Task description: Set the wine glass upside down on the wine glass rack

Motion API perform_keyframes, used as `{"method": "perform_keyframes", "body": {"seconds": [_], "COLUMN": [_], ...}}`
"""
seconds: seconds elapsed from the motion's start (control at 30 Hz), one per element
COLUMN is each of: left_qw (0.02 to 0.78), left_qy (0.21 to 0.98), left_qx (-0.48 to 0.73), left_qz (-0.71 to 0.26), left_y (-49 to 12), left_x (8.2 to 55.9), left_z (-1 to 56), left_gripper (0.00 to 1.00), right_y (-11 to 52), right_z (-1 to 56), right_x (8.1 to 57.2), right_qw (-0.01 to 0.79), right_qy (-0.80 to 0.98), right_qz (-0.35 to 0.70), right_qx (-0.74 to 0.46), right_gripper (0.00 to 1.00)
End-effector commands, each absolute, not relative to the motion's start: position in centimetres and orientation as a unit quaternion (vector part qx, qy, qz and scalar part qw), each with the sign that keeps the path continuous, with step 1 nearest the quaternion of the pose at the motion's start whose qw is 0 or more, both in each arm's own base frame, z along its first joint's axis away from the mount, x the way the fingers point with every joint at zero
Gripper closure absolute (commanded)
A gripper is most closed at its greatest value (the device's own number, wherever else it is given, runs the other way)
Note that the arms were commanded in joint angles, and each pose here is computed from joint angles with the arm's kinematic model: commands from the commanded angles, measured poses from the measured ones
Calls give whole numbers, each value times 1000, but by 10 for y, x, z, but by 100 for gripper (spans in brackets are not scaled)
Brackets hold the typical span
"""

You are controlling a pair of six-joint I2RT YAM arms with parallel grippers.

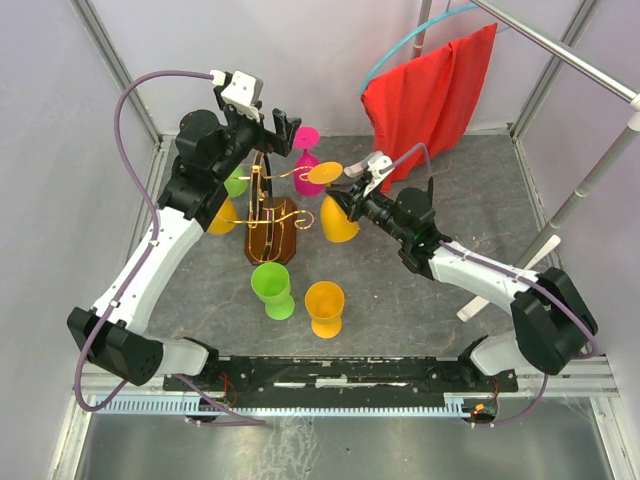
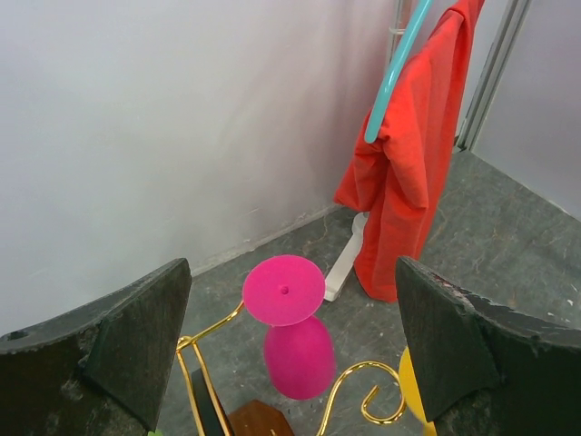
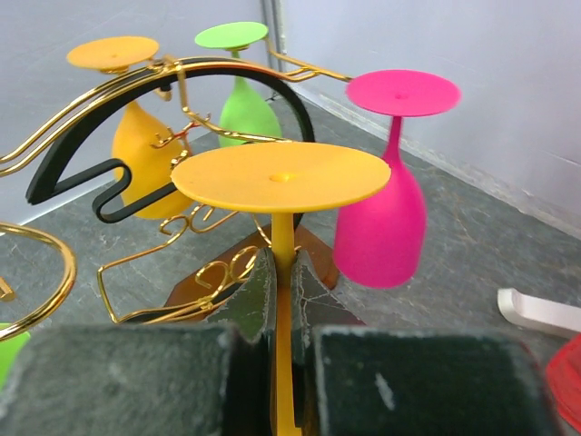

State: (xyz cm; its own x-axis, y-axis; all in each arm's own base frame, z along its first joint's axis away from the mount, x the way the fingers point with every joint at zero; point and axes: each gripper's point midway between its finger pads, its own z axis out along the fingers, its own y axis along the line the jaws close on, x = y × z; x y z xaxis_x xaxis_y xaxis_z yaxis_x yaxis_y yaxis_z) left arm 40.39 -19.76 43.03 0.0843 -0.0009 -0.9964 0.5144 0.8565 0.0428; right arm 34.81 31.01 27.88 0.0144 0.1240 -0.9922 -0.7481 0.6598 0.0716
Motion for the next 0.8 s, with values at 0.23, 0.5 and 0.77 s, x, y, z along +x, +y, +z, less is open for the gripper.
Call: {"method": "perform_keyframes", "body": {"seconds": [0.23,0.5,0.77], "left_qw": [723,724,723], "left_qy": [639,640,643], "left_qx": [181,183,184], "left_qz": [-191,-181,-175], "left_y": [-186,-182,-180], "left_x": [395,397,400], "left_z": [448,447,445], "left_gripper": [1,1,1], "right_y": [350,368,375], "right_z": [306,301,302], "right_x": [339,350,364], "right_qw": [726,735,749], "right_qy": [515,500,496], "right_qz": [353,357,354], "right_qx": [-290,-286,-263], "right_gripper": [99,99,99]}}
